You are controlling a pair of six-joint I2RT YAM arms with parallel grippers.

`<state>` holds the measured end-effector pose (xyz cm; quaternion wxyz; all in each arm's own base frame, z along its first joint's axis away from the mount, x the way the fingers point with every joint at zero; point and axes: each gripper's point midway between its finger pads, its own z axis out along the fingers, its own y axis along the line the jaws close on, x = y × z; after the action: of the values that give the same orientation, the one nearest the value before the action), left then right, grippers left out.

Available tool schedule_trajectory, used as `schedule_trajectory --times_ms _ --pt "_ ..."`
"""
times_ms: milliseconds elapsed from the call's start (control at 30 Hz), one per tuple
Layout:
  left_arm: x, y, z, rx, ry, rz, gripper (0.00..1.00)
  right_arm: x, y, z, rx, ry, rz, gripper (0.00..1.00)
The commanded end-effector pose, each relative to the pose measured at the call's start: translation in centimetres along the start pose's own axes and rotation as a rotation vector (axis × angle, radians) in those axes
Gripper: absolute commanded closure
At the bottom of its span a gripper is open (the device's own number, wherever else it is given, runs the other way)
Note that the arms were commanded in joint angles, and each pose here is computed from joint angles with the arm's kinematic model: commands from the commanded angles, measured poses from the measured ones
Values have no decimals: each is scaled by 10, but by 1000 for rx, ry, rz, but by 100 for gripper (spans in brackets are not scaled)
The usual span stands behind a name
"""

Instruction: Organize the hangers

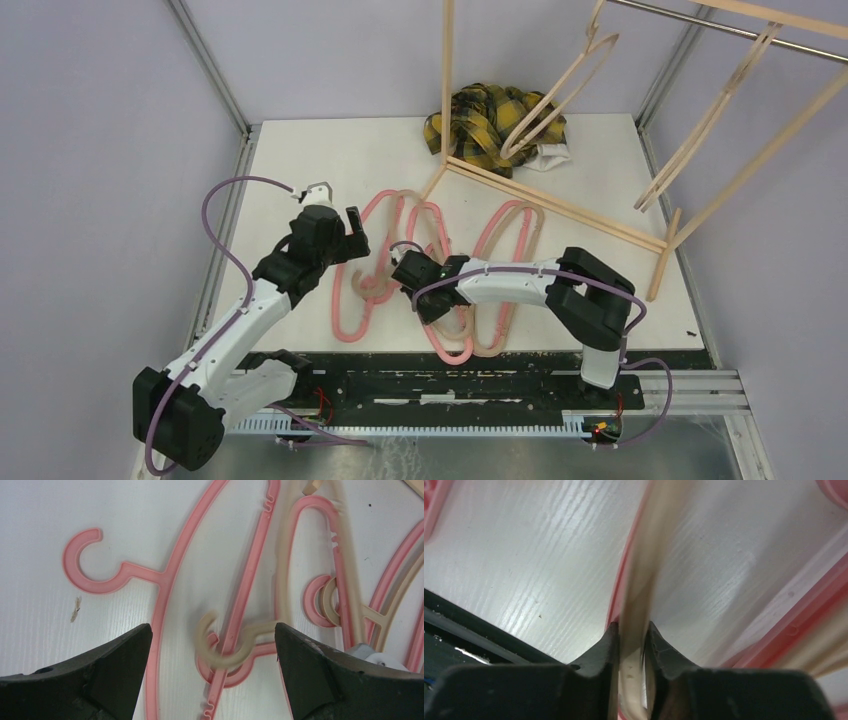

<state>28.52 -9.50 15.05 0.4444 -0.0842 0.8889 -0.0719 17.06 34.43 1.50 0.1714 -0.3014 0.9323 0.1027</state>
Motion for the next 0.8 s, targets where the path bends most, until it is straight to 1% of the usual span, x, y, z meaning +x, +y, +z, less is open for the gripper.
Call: schedule_trajectory --times_ms 0,33,133,367,500,633,767 --pt "-18 -1 -5 0 -59 -25 1 -8 -6 -3 34 -48 40 93" --pt "-19 -1 -6 0 -61 -27 1 -10 -8 -8 48 -61 42 97" --pt "-20 -2 -6 2 -63 -27 1 -18 -16 -25 83 -98 48 99" --pt "-26 -3 -11 9 -82 -36 1 -39 -26 -87 103 -213 88 97" --pt "-32 -2 -17 7 -102 -41 1 -52 -52 -123 211 -313 110 96" --pt "-37 0 -22 -2 -113 -37 1 -58 -74 -150 308 -377 152 99" --pt "-40 1 -27 1 -128 -34 1 -65 -72 -176 256 -449 208 99"
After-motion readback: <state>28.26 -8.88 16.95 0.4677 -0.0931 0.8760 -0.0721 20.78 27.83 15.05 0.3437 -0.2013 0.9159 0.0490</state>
